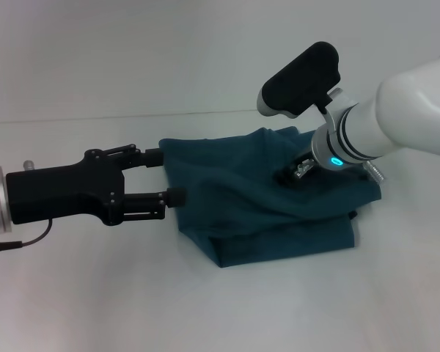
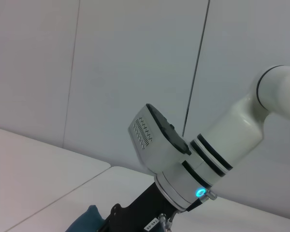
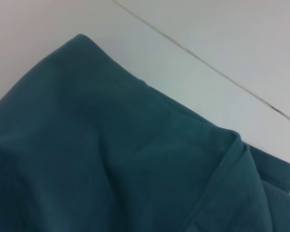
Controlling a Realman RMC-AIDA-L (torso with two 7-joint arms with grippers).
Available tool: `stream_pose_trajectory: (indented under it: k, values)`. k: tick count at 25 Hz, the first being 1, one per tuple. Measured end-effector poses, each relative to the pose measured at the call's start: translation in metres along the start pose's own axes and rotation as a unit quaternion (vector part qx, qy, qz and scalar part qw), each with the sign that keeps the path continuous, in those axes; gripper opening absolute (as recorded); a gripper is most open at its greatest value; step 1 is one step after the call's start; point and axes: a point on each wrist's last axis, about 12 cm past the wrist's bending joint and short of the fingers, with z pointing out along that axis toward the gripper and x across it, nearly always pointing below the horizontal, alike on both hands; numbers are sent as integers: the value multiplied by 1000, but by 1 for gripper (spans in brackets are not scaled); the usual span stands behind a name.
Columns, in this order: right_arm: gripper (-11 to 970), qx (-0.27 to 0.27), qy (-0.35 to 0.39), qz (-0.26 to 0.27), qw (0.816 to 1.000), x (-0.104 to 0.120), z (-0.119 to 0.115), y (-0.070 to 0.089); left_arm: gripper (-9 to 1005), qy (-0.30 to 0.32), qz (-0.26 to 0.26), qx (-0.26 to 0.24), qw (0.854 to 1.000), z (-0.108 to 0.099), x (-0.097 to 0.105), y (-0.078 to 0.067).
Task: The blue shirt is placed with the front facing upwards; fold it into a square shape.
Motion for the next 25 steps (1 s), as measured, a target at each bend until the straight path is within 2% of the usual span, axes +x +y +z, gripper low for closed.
stream_pose_trajectory:
  k: [15, 23, 25]
  values:
    - [476, 0, 4, -21, 1000, -4, 5, 9, 861, 0, 0, -4, 1000, -1, 1, 0]
    - [458, 9, 8, -29, 1000, -5, 13, 9, 861, 0, 0, -5, 1000, 0, 1, 1]
    - [425, 10, 5, -30, 999, -6, 13, 9, 861, 0, 0, -5, 1000, 0, 1, 1]
